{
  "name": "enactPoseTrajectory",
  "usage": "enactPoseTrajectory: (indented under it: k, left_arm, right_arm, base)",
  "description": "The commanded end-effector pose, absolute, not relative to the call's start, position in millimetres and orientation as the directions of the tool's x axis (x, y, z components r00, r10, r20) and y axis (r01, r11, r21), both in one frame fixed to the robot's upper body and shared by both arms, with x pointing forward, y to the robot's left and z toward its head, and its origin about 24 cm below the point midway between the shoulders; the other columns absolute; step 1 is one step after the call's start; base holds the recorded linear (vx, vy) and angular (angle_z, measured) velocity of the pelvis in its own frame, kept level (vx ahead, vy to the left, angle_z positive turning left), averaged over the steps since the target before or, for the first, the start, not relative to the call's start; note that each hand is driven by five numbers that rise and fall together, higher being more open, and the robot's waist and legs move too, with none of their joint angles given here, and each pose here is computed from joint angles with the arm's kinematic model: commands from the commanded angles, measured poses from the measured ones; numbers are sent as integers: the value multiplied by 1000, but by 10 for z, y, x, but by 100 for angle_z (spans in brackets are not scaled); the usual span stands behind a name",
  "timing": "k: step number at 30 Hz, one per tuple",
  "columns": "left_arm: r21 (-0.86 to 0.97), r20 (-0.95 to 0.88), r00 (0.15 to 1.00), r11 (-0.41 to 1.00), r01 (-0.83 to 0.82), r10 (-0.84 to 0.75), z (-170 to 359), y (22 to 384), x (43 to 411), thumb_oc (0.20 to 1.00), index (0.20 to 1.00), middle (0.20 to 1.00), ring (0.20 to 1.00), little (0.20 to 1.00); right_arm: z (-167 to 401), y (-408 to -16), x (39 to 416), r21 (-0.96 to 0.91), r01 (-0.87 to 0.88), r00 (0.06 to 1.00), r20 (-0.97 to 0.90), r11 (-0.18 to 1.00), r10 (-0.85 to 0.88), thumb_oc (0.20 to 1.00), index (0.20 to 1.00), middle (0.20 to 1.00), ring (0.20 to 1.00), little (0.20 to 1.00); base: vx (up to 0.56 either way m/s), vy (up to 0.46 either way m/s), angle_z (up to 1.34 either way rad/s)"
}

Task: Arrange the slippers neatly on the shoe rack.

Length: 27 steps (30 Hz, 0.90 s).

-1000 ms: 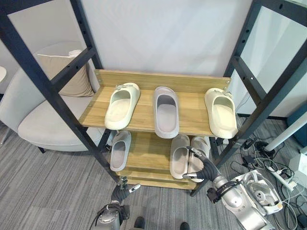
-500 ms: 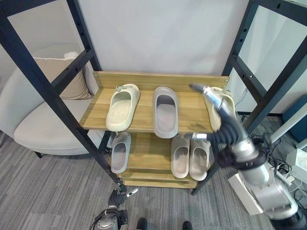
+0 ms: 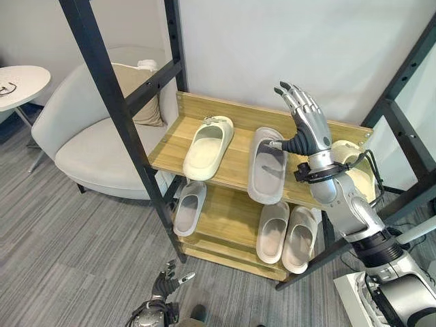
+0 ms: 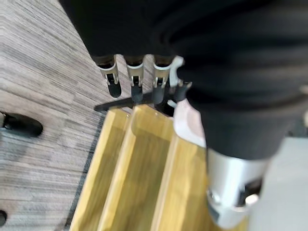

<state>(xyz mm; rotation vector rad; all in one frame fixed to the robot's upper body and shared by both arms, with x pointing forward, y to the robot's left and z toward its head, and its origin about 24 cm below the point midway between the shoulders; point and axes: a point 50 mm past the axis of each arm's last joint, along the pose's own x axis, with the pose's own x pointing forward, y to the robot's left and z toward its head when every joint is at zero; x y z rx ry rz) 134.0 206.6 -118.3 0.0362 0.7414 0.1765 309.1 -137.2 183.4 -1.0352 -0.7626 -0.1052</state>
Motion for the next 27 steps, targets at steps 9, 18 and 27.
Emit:
enactPoseTrajectory:
  k: [9, 18, 27]
  left_arm:
    - [131, -607, 774, 983, -126, 180, -1083, 2166, 1462, 1000, 1000, 1000, 1000, 1000]
    - [140, -601, 782, 985, -100, 165, -1071, 2162, 1477, 1000, 1000, 1000, 1000, 1000]
    - [134, -609, 777, 986, -98, 160, -1082, 2153, 1463, 1000, 1000, 1000, 1000, 1000]
  right_arm:
    - [1726, -1902, 3061, -738, 540, 782, 618, 405, 84, 1000, 1000, 1000, 1000, 1000]
    - [1721, -1899, 3331, -779, 517, 817, 573, 356, 67, 887, 887, 887, 887, 887]
    - [1759, -1841, 3536, -805, 491, 844, 535, 334, 48, 200, 200, 200, 200, 200]
  base:
    - [24, 36, 7]
    - [0, 0, 0]
    - [0, 3, 0]
